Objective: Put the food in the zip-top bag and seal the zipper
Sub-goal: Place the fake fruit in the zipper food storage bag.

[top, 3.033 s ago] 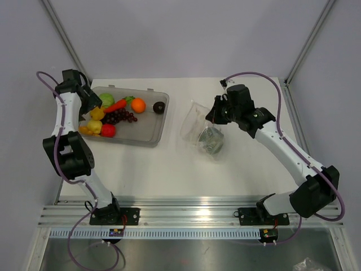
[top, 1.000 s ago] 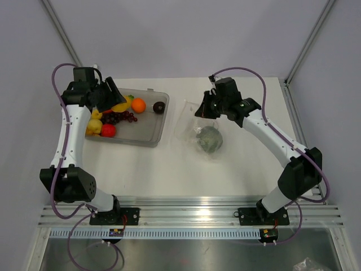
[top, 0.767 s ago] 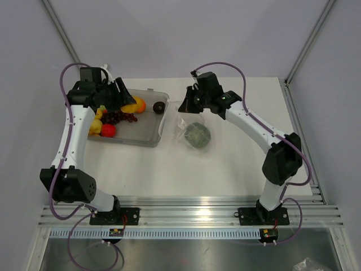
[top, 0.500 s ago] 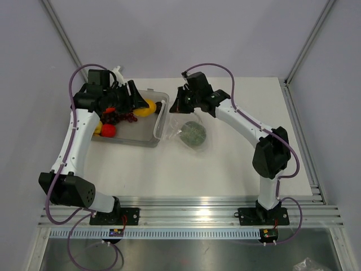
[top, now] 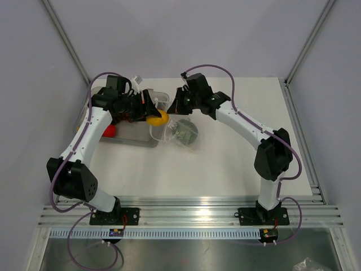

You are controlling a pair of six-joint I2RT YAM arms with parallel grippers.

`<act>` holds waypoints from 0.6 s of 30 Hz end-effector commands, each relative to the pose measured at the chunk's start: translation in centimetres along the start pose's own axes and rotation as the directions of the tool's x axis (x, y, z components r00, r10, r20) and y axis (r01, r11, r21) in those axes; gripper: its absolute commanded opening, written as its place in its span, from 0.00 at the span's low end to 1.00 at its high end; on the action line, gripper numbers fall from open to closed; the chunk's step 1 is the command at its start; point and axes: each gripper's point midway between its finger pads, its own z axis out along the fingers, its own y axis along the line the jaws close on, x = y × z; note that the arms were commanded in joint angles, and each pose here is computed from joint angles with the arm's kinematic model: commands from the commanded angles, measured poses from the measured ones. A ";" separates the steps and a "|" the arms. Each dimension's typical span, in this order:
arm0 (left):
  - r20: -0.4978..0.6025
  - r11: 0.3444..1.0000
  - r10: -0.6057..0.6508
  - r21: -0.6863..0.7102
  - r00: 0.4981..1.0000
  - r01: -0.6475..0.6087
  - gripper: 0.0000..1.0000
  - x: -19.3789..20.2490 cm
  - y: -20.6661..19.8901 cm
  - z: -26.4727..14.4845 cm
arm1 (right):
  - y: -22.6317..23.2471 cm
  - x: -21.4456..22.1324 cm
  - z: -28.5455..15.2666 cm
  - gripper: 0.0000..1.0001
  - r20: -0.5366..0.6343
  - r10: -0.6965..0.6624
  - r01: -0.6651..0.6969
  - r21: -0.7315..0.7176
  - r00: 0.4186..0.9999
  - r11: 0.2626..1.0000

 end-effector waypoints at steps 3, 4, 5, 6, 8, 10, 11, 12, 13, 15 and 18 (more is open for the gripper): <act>0.035 1.000 0.007 0.030 0.999 -0.008 0.18 -0.9 -0.2 1.6 | 4.5 -1.4 -3.9 0.00 0.075 -0.024 0.033 -0.121 0.997 0.992; 0.042 1.000 0.005 0.010 0.999 -0.005 0.18 -1.0 0.2 1.7 | 4.2 -1.0 -3.9 0.00 0.068 -0.020 0.028 -0.115 0.997 0.993; 0.042 1.000 0.003 0.001 0.999 -0.003 0.18 -0.9 0.4 1.8 | 4.2 -1.0 -4.1 0.00 0.074 -0.021 0.029 -0.116 0.997 0.993; 0.042 1.000 0.000 -0.006 0.999 0.001 0.18 -0.8 0.6 1.9 | 4.3 -1.1 -4.6 0.00 0.081 -0.024 0.033 -0.118 0.996 0.992; 0.036 1.000 -0.007 0.000 0.999 0.007 0.18 -0.6 0.7 2.2 | 4.0 -0.7 -4.7 0.00 0.079 -0.023 0.032 -0.110 0.997 0.993; 0.034 1.000 -0.017 0.011 0.999 0.016 0.18 -0.6 0.6 2.7 | 4.0 -0.6 -5.1 0.00 0.083 -0.024 0.034 -0.111 0.996 0.993; 0.021 1.000 -0.016 0.015 1.000 0.015 0.18 -0.3 0.3 3.1 | 4.0 -0.6 -5.1 0.00 0.083 -0.023 0.033 -0.113 0.996 0.993; 0.020 1.000 -0.014 0.022 1.000 0.014 0.18 -0.3 0.0 3.4 | 4.1 -0.6 -5.2 0.00 0.084 -0.024 0.033 -0.115 0.996 0.993; 0.023 1.000 -0.012 0.015 1.000 0.011 0.19 -0.4 -0.2 3.6 | 4.0 -0.5 -5.1 0.00 0.080 -0.022 0.031 -0.115 0.997 0.993; 0.022 1.000 -0.015 0.016 1.000 0.014 0.19 -0.4 -0.6 4.4 | 4.2 -0.4 -5.1 0.00 0.077 -0.017 0.027 -0.125 0.997 0.992; 0.034 0.999 -0.013 -0.030 0.999 0.014 0.27 -0.5 -0.2 5.6 | 4.4 -0.4 -5.3 0.00 0.079 -0.014 0.024 -0.135 0.997 0.990</act>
